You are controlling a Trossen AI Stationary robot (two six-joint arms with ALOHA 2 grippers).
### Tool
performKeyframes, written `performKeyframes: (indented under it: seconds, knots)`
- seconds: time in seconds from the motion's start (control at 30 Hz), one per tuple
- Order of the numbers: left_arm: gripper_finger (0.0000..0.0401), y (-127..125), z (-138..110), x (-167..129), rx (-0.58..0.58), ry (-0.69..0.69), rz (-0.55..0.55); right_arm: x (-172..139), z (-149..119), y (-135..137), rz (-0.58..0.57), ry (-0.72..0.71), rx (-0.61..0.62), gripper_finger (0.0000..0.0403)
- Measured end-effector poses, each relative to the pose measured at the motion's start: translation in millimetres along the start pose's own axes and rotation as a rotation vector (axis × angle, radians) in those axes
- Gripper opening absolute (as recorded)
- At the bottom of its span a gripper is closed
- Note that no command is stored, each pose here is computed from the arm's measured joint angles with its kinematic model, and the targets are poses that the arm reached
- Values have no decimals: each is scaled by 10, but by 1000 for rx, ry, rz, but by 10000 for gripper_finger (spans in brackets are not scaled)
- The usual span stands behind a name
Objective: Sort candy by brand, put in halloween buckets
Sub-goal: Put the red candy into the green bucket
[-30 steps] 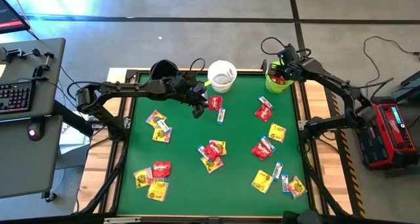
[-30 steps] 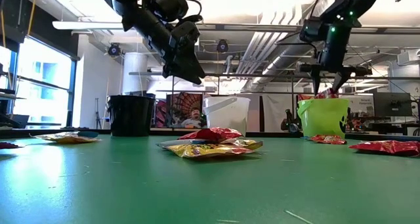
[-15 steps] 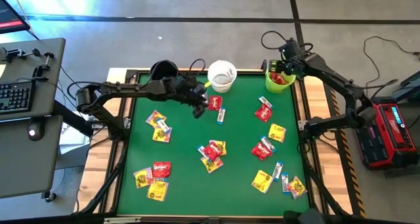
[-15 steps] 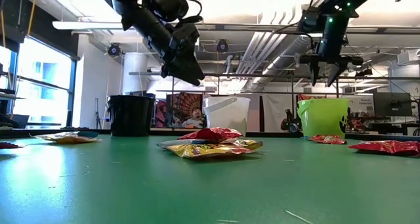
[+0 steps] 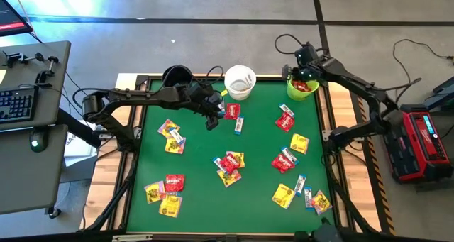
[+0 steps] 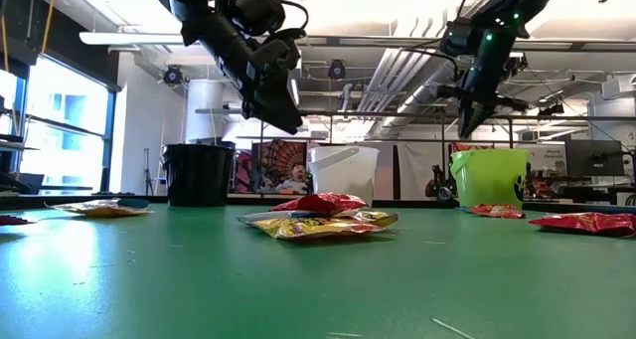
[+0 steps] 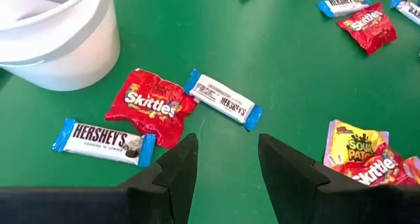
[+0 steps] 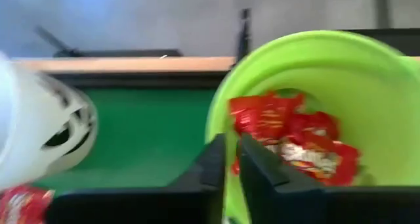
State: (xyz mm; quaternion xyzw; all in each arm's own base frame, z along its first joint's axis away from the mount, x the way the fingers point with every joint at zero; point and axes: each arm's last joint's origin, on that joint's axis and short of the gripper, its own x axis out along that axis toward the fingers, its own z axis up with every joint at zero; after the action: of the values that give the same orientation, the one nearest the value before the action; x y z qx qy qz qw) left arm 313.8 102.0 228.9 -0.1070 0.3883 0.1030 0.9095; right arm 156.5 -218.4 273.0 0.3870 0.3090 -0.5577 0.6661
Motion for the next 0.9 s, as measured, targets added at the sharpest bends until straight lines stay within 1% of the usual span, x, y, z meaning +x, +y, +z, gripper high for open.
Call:
performKeyframes:
  seconds: [0.03, 0.13, 0.23, 0.3, 0.4, 0.53, 0.67, 0.77, 0.9]
  knots:
    - [154, 0, 0, 0, -2, 1, 0, -3, -6, 20, 19, 4, -14, 13]
    - [154, 0, -6, 0, -6, 6, 0, -70, -25, 82, 75, 14, -59, 14]
    - [154, 1, -14, 0, -7, 15, 1, -218, -73, 165, 136, -24, -142, 2]
    - [154, 1, -17, 0, -7, 17, 1, -296, -117, 231, 180, -57, -185, 3]
    - [154, 1, -18, 0, -7, 18, 1, -375, -239, 328, 263, -116, -239, 1]
    - [154, 1, -41, -1, -10, 42, -2, -409, -468, 450, 373, -186, -302, 0]
    - [154, -11, -72, -2, -9, 75, -8, -501, -718, 546, 418, -264, -427, 0]
    - [154, -52, -95, 1, 16, 98, -34, -517, -863, 586, 456, -229, -488, 0]
    - [154, -125, -124, 5, 64, 124, -52, -503, -933, 625, 492, -173, -515, 0]
